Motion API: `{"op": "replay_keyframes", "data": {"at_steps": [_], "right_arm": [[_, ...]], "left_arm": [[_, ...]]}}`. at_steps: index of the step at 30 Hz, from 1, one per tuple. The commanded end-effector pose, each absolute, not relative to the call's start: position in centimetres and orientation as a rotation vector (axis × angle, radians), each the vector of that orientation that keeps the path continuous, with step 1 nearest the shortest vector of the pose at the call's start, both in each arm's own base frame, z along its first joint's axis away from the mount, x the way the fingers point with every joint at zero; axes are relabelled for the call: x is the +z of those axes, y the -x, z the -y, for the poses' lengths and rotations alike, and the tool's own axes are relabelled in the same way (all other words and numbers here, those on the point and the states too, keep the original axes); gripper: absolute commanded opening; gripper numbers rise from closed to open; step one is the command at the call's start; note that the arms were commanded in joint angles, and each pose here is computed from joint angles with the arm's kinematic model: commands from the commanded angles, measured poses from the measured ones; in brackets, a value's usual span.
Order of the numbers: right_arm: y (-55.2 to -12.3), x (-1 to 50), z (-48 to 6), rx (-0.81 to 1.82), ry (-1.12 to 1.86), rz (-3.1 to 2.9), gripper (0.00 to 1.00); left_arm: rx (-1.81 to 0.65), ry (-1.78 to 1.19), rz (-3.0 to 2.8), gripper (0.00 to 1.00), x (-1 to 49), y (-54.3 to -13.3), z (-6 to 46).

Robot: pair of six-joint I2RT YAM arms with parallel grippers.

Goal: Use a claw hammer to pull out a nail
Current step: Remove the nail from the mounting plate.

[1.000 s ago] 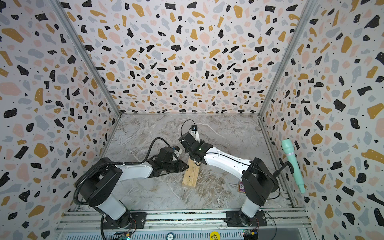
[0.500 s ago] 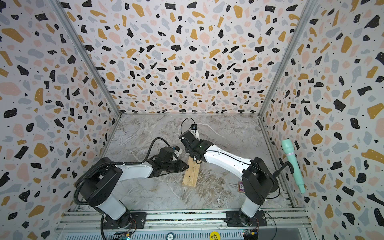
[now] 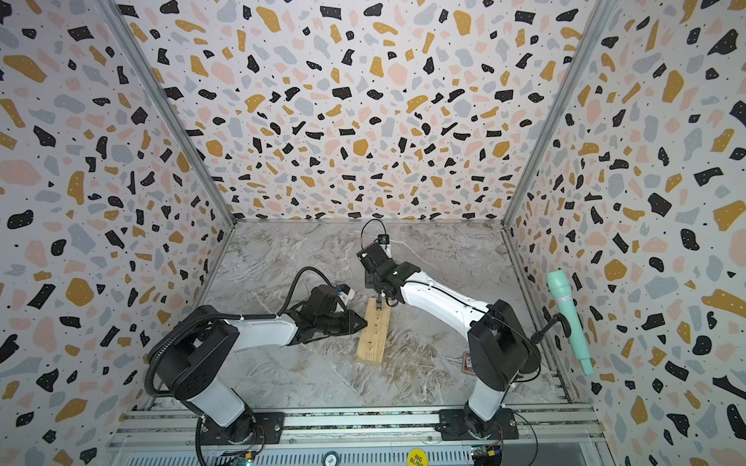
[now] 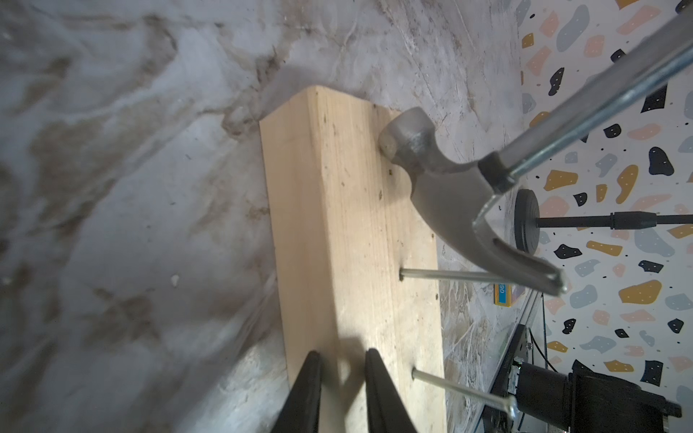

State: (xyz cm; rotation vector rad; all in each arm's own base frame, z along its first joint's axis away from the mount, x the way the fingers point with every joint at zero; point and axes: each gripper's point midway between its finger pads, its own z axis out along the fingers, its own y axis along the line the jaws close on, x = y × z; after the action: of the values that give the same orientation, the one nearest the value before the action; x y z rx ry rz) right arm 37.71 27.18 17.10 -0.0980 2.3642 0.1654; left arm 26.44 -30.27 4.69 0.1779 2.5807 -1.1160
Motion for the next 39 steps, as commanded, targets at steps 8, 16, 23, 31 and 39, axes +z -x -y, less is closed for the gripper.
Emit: {"op": "replay_keyframes", "data": {"at_steps": [8, 16, 23, 31, 39], "right_arm": [[-38.4, 14.8, -26.2, 0.097, 0.148, -2.443, 0.0], [-39.6, 15.2, -26.0, 0.107, 0.139, -2.424, 0.0], [-40.6, 16.9, -26.5, 0.133, 0.134, -2.37, 0.0], [-41.2, 17.8, -26.9, 0.145, 0.135, -2.34, 0.0], [-41.6, 18.6, -27.2, 0.161, 0.144, -2.306, 0.0]], "left_arm": [[-0.962, -0.11, -2.805, 0.23, -0.5, -23.4, 27.4], [-0.962, -0.112, -2.807, 0.23, -0.6, -23.4, 27.5], [-0.955, -0.117, -2.8, 0.23, -0.4, -23.7, 27.4], [-0.929, -0.136, -2.78, 0.23, 0.2, -24.1, 27.3], [-0.917, -0.152, -2.761, 0.24, 0.7, -24.5, 27.3]]}}
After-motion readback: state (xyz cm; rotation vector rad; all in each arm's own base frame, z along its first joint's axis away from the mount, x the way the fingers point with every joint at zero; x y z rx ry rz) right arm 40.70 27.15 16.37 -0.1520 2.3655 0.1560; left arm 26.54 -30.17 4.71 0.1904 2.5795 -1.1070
